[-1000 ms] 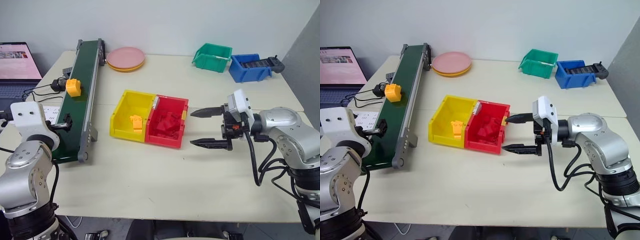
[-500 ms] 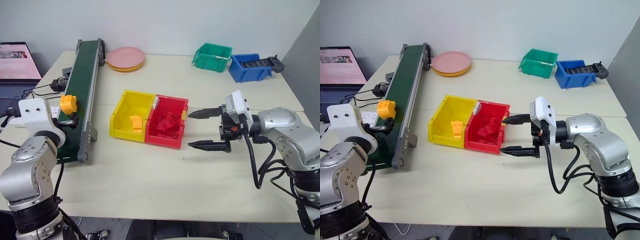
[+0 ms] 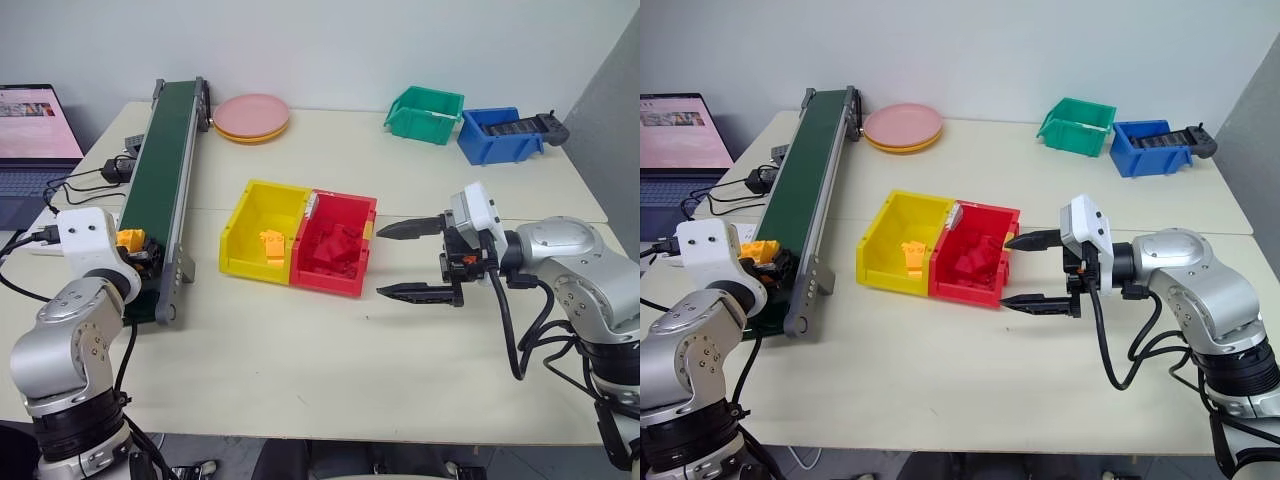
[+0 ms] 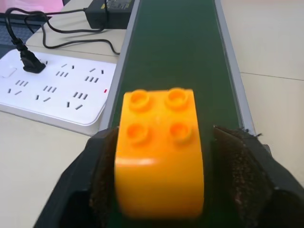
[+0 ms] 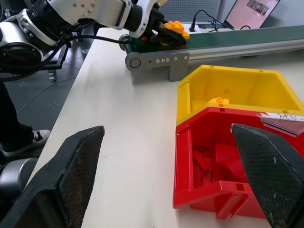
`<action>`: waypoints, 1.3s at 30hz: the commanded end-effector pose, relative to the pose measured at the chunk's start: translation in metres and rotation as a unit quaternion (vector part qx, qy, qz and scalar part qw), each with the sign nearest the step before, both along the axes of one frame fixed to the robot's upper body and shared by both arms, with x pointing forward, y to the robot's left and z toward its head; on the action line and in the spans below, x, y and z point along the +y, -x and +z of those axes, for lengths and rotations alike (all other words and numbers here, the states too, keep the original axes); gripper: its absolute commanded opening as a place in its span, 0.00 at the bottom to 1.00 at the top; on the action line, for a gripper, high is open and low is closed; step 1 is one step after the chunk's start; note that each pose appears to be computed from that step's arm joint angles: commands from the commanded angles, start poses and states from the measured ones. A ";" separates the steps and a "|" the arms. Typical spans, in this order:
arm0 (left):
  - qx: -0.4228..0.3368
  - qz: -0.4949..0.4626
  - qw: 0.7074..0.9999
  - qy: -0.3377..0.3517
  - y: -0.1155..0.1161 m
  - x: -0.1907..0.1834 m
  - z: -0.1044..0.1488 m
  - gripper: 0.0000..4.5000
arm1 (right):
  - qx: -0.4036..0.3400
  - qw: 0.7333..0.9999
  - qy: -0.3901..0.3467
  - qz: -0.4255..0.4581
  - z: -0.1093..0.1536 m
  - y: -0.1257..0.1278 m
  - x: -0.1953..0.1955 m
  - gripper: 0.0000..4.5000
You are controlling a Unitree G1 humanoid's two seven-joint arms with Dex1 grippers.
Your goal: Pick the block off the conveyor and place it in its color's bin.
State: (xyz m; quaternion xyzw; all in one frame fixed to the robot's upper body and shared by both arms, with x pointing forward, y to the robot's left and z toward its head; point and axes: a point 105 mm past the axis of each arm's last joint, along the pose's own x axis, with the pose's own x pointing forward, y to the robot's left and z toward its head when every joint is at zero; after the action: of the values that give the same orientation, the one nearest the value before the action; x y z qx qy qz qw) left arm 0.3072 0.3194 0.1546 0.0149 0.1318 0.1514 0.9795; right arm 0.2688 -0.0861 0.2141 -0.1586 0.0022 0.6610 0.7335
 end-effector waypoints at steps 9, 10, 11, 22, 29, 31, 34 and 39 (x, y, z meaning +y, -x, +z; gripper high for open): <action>-0.047 0.010 0.998 -0.042 0.017 -0.012 0.026 0.34 | -0.016 0.999 -0.002 0.037 0.015 0.005 -0.003 1.00; -0.055 -0.006 0.997 -0.050 0.013 -0.017 0.033 0.34 | -0.018 0.999 0.001 0.039 0.015 0.005 -0.003 1.00; -0.061 -0.017 0.997 -0.054 0.011 -0.022 0.037 0.34 | -0.019 0.999 0.003 0.040 0.015 0.005 -0.003 1.00; -0.078 -0.312 0.944 -0.076 -0.050 -0.141 0.072 0.34 | -0.041 0.999 0.026 -0.005 0.024 0.009 -0.011 1.00; -0.070 -0.339 0.934 -0.088 -0.078 -0.159 0.064 0.34 | -0.052 0.997 0.023 -0.049 0.033 0.009 -0.010 1.00; -0.067 -0.338 0.934 -0.094 -0.081 -0.158 0.061 0.34 | -0.056 0.997 0.009 -0.052 0.042 0.011 -0.010 1.00; -0.061 -0.336 0.934 -0.099 -0.085 -0.155 0.054 0.34 | -0.066 0.996 -0.021 -0.062 0.057 0.012 -0.012 1.00; -0.063 -0.349 0.932 -0.075 -0.089 -0.158 0.053 0.52 | -0.070 0.994 -0.035 -0.071 0.064 0.011 -0.013 1.00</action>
State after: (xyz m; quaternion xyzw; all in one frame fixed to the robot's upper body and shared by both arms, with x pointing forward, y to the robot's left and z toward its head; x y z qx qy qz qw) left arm 0.3947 0.1661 0.1879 0.1261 0.0795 -0.1796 0.9724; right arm 0.2631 -0.0998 0.2663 -0.1683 -0.0357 0.5973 0.7833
